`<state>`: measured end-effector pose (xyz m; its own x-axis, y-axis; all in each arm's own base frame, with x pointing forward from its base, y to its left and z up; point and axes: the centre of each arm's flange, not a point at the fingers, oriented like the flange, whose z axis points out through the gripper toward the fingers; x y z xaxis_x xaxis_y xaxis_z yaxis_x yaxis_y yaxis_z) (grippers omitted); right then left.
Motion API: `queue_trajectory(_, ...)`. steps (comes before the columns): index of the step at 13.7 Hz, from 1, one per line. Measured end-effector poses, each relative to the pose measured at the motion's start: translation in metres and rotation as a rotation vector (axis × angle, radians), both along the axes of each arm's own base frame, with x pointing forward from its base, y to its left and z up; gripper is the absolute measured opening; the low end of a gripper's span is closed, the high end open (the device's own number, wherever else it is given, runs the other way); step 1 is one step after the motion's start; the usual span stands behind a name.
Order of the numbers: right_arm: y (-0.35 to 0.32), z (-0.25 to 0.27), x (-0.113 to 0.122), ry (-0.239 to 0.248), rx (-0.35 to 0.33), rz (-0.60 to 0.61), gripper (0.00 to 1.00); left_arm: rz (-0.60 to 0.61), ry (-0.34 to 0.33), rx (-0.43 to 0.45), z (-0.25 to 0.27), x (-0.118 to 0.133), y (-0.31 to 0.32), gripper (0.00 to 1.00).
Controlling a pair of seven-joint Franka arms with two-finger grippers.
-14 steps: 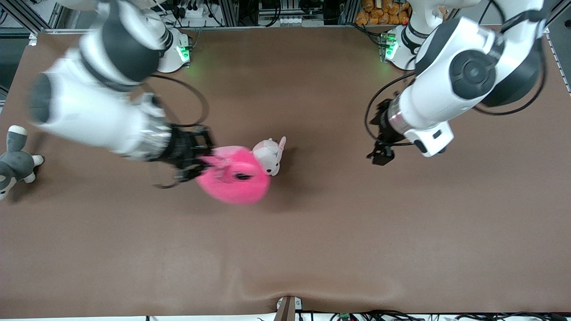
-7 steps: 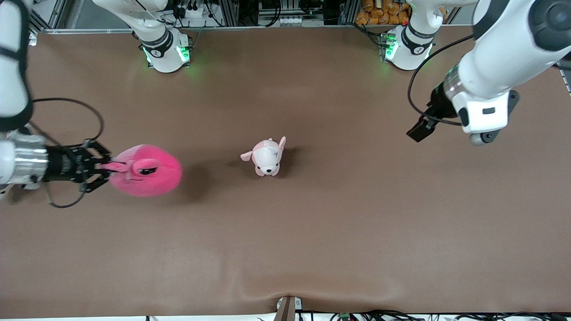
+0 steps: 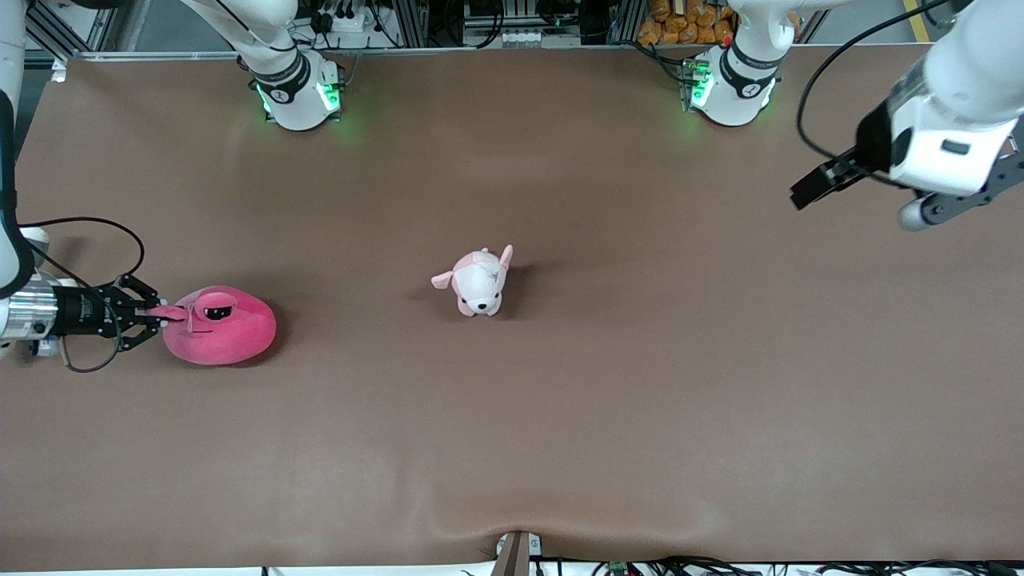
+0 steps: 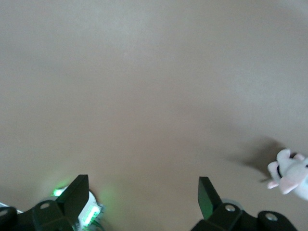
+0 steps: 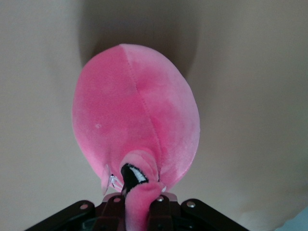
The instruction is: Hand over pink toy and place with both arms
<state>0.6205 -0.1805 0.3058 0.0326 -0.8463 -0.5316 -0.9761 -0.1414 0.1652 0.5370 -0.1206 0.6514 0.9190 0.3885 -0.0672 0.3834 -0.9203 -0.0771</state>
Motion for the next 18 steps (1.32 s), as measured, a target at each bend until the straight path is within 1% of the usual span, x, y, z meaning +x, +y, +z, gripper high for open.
queue_trajectory(2,-0.010,-0.001,-0.004,-0.023,0.009,0.067,0.19,-0.075,-0.004,-0.006,0.008,-0.001,0.024,1.00)
queue_trajectory(3,-0.007,0.005,-0.003,-0.027,0.009,0.103,0.25,-0.108,-0.003,-0.010,0.009,0.000,0.036,1.00)
queue_trajectory(4,-0.003,0.017,0.002,-0.036,0.005,0.130,0.35,-0.126,-0.001,-0.012,0.009,0.001,0.044,1.00)
queue_trajectory(7,0.015,0.085,0.026,-0.123,-0.020,0.198,0.66,-0.143,-0.002,-0.015,0.006,0.003,0.049,1.00)
queue_trajectory(10,0.057,0.170,0.035,-0.180,-0.030,0.353,0.97,-0.175,-0.029,-0.019,0.008,0.006,0.046,1.00)
queue_trajectory(11,0.074,0.196,0.033,-0.205,-0.036,0.400,1.00,-0.184,-0.036,-0.020,0.008,0.007,0.045,1.00)
queue_trajectory(13,0.107,0.246,0.022,-0.254,-0.047,0.476,1.00,-0.216,-0.055,-0.018,0.005,0.007,0.043,1.00)
queue_trajectory(15,0.143,0.282,0.004,-0.280,-0.040,0.573,1.00,-0.244,-0.055,-0.008,-0.002,-0.003,0.047,1.00)
queue_trajectory(16,0.161,0.298,-0.004,-0.304,-0.041,0.623,1.00,-0.251,-0.052,-0.007,-0.003,-0.010,0.049,1.00)
queue_trajectory(17,0.179,0.316,-0.014,-0.334,-0.035,0.701,1.00,-0.265,-0.050,-0.007,-0.002,-0.018,0.050,1.00)
queue_trajectory(18,0.193,0.334,-0.029,-0.361,-0.027,0.812,1.00,-0.278,-0.048,-0.007,-0.001,-0.026,0.047,1.00)
